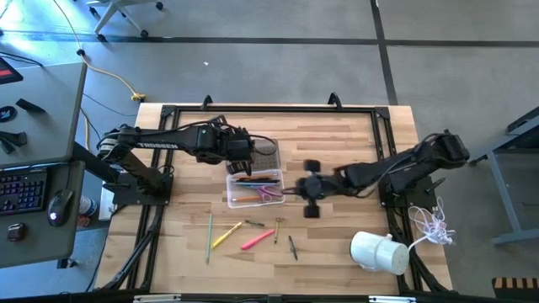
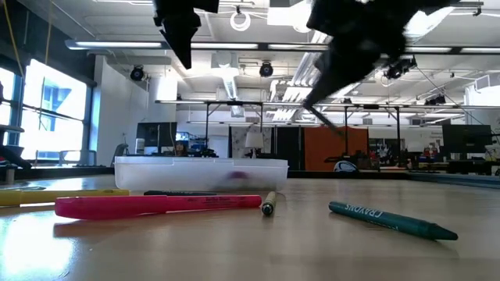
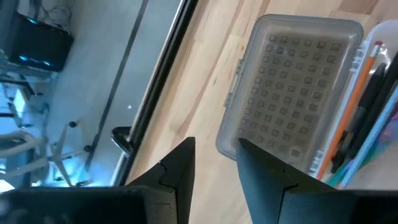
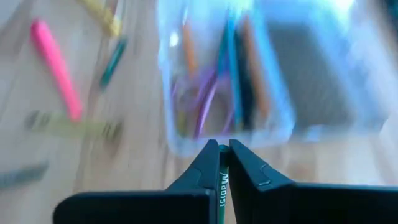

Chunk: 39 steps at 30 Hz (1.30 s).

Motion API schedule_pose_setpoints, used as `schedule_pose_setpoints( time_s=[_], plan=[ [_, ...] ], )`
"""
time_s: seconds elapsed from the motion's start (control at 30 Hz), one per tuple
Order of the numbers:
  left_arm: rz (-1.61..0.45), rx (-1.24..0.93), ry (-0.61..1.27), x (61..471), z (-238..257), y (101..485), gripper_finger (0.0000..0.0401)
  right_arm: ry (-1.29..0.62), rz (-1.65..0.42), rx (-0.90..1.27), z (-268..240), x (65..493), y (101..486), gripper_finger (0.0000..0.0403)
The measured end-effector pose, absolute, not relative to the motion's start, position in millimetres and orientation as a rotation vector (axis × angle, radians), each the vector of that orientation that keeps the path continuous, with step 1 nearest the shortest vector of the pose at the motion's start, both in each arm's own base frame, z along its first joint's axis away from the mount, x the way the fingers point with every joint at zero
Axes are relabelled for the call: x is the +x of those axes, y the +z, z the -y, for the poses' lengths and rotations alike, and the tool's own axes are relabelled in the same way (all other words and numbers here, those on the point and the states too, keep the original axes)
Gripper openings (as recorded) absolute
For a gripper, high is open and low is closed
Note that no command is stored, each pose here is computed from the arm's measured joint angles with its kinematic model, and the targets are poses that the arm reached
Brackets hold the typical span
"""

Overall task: Pick & place school supplies into a supply box
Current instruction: Put the dark green crayon into the gray supply box, then put the blue pencil into the gray supply box

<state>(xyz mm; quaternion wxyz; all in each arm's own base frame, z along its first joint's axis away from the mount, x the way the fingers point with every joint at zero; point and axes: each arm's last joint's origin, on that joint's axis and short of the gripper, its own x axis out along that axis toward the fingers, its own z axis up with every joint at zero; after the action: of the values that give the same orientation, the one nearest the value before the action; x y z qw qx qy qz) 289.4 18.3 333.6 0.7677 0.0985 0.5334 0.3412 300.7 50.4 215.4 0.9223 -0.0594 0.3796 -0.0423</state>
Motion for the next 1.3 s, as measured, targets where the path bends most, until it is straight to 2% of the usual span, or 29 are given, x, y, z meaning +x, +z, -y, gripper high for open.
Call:
schedule_pose_setpoints(
  time_s=[0.17,0.37,0.5,0.63,0.77,0.97,1.1,1.17,1.3],
  plan=[
    [-1.185,0.327,0.786,283.0,-20.2,345.4,0.0152,-0.072,-0.702,-0.187,-43.4,354.1,230.8,0.0002],
    [-1.167,0.282,0.907,261.0,-21.5,363.8,0.0152,-0.042,-0.8,-0.311,-39.2,421.5,194.3,0.0003],
    [-1.168,0.182,0.937,246.5,-20.5,364.6,0.0152,-0.048,-0.899,-0.313,-33.1,447.0,172.7,0.0004],
    [-1.23,0.035,0.866,234.9,-17.1,354.8,0.0152,-0.059,-0.989,-0.266,-29.8,458.4,167.9,0.0012],
    [-1.35,-0.164,0.784,232.3,-11.5,333.0,0.0152,-0.06,-1.046,-0.223,-27.8,461.6,169.6,0.0037],
    [-1.576,-0.418,0.614,224.9,17.8,300.0,0.0152,-0.037,-1.029,-0.29,-27.3,463.5,170.9,0.0081],
    [-1.672,-0.522,0.64,214.7,48.4,279.6,0.0152,-0.052,-1.043,-0.376,-29.6,461.8,172.0,0.0094],
    [-1.683,-0.569,0.674,209.2,66.9,269.3,0.0152,-0.064,-1.06,-0.441,-30.9,459.7,173.5,0.0096],
    [-1.563,-0.706,0.677,206.4,107.6,249.2,0.0152,-0.075,-1.089,-0.569,-35.8,453.3,182.5,0.0096]
  ],
)
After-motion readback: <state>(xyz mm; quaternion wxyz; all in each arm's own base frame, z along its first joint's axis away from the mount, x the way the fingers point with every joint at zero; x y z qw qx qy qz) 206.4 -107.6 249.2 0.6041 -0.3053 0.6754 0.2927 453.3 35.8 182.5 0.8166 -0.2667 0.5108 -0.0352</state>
